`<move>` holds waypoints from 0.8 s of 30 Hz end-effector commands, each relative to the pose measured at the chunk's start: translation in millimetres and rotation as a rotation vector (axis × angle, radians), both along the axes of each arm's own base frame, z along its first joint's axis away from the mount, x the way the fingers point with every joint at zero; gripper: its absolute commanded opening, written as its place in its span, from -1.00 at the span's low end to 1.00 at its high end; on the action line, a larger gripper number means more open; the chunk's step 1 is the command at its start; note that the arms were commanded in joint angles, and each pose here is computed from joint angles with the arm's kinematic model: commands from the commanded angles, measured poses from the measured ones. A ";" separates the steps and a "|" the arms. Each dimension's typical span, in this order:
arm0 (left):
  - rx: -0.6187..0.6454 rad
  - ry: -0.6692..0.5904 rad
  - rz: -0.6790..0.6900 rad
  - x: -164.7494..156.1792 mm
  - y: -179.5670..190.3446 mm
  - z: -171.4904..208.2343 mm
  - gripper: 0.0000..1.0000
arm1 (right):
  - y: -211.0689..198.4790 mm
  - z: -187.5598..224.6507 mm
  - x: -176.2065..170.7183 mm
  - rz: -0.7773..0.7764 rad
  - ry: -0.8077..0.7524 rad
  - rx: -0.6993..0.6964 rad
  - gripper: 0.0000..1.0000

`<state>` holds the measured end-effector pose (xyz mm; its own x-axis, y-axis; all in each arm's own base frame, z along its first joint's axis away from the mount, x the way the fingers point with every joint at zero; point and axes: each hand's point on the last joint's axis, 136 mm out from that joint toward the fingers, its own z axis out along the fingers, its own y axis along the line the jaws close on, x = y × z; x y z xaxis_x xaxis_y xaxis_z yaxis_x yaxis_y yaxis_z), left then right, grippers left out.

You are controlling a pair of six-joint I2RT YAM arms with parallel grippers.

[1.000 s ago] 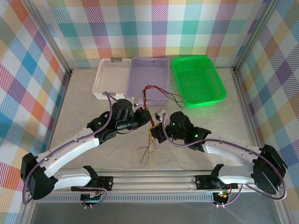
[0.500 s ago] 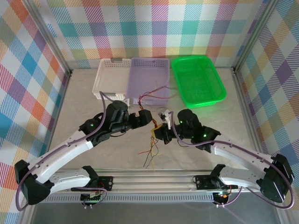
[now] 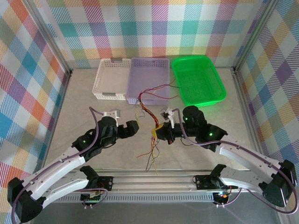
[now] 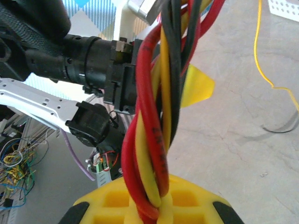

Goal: Untangle the cables

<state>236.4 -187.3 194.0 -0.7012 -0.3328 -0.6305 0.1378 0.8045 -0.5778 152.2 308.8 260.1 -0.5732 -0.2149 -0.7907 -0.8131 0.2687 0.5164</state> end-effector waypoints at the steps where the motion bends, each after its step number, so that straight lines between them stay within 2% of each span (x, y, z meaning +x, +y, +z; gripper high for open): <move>1: -0.098 -0.140 -0.015 10.8 -8.1 34.9 0.89 | 1.1 27.7 -9.2 0.051 -0.013 0.065 -1.00; 5: -0.138 -0.180 -0.019 13.5 -11.5 42.3 0.90 | 1.6 29.3 -11.8 0.064 -0.004 0.073 -1.00; 9: -0.123 -0.168 -0.021 18.2 -15.5 36.8 0.90 | 1.7 32.1 -14.4 0.076 0.007 0.081 -1.00; 15: -0.126 -0.153 -0.033 22.3 -22.1 31.8 0.76 | 1.7 33.4 -16.1 0.083 0.015 0.082 -1.00; 18: -0.132 -0.153 -0.038 24.2 -25.0 34.1 0.63 | 2.5 33.1 -16.3 0.087 0.020 0.084 -1.00; 22: -0.126 -0.147 -0.042 26.5 -27.8 33.9 0.30 | 3.2 33.7 -16.1 0.087 0.027 0.087 -1.00; 24: -0.118 -0.140 -0.037 28.2 -27.6 31.5 0.23 | 3.3 34.8 -16.7 0.090 0.028 0.090 -1.00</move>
